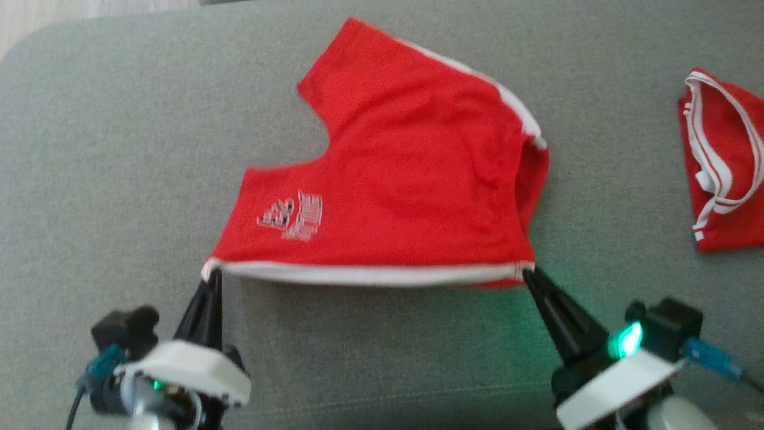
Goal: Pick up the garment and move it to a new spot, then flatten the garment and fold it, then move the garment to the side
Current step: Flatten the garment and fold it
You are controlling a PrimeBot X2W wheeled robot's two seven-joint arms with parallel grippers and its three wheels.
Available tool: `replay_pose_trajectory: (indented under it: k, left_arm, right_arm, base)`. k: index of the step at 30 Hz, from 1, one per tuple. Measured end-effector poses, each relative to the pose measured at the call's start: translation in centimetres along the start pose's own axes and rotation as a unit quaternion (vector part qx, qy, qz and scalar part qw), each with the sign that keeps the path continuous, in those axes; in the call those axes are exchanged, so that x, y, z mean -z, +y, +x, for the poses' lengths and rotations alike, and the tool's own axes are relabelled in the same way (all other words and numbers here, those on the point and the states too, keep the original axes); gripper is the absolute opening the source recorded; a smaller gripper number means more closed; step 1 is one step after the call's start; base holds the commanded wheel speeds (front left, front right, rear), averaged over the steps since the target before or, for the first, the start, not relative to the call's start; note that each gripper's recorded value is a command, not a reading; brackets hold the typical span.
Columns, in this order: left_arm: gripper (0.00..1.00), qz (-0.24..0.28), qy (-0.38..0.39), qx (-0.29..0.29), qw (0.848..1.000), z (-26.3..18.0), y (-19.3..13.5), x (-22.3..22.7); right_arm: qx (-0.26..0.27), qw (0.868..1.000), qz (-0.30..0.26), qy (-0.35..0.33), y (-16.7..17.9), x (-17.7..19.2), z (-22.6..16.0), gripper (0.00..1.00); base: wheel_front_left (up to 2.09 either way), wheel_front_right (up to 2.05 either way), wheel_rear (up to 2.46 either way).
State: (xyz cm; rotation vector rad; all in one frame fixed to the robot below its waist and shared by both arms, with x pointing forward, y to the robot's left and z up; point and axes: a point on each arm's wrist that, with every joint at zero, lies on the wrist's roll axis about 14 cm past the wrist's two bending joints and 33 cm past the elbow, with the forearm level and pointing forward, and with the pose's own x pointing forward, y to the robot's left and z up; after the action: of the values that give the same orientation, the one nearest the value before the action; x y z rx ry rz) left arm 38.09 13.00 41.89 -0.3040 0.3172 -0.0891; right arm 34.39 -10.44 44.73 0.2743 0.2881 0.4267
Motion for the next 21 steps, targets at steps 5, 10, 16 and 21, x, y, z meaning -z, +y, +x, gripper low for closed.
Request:
replay_pose_trajectory:
  k: [5, 10, 16, 21]
  left_arm:
    - [0.00, -0.004, 0.027, -0.012, 1.000, -2.6, -0.1, -0.1]
    - [0.00, -0.006, 0.036, -0.015, 0.999, -3.5, -0.1, -1.1]
    - [0.00, -0.027, 0.068, -0.001, 0.997, -2.3, -0.3, -0.9]
    - [0.00, -0.038, 0.079, 0.030, 0.996, 1.5, -1.2, -1.9]
  right_arm:
    - [0.008, 0.999, 0.022, 0.025, 1.2, 1.1, -2.2, 0.00]
    - [0.011, 0.999, 0.031, 0.028, 1.7, 0.9, -2.9, 0.00]
    - [0.030, 0.998, 0.049, 0.020, 0.8, 0.5, -2.2, 0.00]
    - [0.054, 0.996, 0.071, 0.004, -1.3, -0.4, -0.2, 0.00]
  base:
    - [0.00, 0.00, 0.00]
    - [0.00, 0.00, 0.00]
    - [0.00, 0.00, 0.00]
    - [0.00, 0.00, 0.00]
